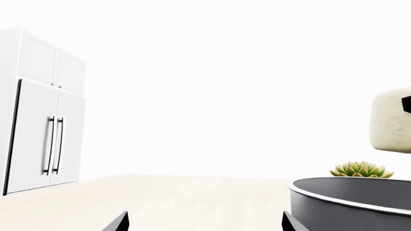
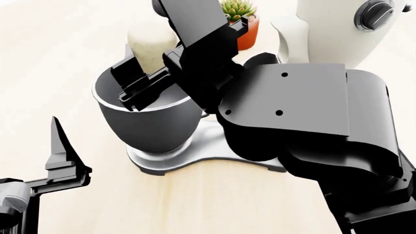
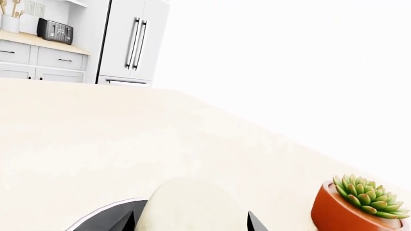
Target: Place the cheese in the stand mixer bowl.
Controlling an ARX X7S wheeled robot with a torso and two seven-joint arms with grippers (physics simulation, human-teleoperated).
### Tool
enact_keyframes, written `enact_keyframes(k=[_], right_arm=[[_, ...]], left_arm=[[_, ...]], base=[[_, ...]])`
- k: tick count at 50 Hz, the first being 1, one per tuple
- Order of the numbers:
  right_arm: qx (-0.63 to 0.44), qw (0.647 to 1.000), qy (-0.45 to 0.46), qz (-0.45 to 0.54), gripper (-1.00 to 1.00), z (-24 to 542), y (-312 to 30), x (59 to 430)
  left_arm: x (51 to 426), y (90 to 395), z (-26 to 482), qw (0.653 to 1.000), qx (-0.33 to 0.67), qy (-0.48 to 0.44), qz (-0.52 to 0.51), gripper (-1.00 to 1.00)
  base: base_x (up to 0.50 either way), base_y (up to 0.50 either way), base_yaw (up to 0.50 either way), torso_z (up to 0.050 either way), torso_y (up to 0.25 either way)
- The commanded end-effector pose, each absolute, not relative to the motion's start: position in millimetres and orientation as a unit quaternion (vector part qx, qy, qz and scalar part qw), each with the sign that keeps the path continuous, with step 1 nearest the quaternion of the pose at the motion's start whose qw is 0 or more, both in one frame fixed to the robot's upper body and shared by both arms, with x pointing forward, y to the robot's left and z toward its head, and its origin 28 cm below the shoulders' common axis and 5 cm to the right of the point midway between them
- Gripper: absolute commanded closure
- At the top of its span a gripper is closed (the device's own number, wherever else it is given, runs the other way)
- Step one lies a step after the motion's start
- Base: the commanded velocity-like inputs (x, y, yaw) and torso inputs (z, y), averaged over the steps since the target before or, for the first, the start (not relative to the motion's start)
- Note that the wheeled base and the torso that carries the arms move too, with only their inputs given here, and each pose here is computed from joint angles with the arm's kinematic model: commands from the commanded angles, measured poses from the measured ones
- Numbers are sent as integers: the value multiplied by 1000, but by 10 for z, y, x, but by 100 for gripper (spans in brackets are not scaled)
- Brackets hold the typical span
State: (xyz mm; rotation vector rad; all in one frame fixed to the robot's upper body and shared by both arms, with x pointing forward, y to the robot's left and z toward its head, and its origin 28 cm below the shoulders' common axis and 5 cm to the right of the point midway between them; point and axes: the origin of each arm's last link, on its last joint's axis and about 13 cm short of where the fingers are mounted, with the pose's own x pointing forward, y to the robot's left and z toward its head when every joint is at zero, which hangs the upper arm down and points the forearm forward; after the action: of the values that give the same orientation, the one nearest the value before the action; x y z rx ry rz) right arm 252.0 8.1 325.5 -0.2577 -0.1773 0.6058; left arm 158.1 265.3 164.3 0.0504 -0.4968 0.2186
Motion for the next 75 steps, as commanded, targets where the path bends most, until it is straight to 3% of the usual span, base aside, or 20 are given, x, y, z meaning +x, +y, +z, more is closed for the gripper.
enact_keyframes(k=[1, 32, 49, 56, 62, 75], right_arm=[[-121, 941, -95, 302, -100, 3288, 120, 2561], [-113, 931, -102, 331, -100, 3299, 60, 2375], [-104, 900, -198, 375, -100, 3094, -543, 1230], [-85, 923, -238, 291, -100, 3015, -1055, 894], [-79, 931, -290, 209, -100, 3215, -1296, 706], [-51, 904, -421, 46, -100, 3690, -1673, 300]], left_arm=[[1564, 2673, 1654, 963, 35, -246, 108, -100], [1574, 2653, 1652, 963, 36, -245, 104, -100], [1556, 2629, 1670, 963, 41, -248, 102, -100], [1535, 2634, 1727, 960, 47, -254, 104, -100], [1517, 2641, 1827, 956, 62, -267, 104, -100], [1333, 2771, 2369, 922, 99, -353, 123, -100]], base=[[0, 0, 0, 0, 0], [0, 0, 0, 0, 0], [0, 0, 0, 0, 0], [0, 0, 0, 0, 0], [0, 0, 0, 0, 0], [0, 0, 0, 0, 0]])
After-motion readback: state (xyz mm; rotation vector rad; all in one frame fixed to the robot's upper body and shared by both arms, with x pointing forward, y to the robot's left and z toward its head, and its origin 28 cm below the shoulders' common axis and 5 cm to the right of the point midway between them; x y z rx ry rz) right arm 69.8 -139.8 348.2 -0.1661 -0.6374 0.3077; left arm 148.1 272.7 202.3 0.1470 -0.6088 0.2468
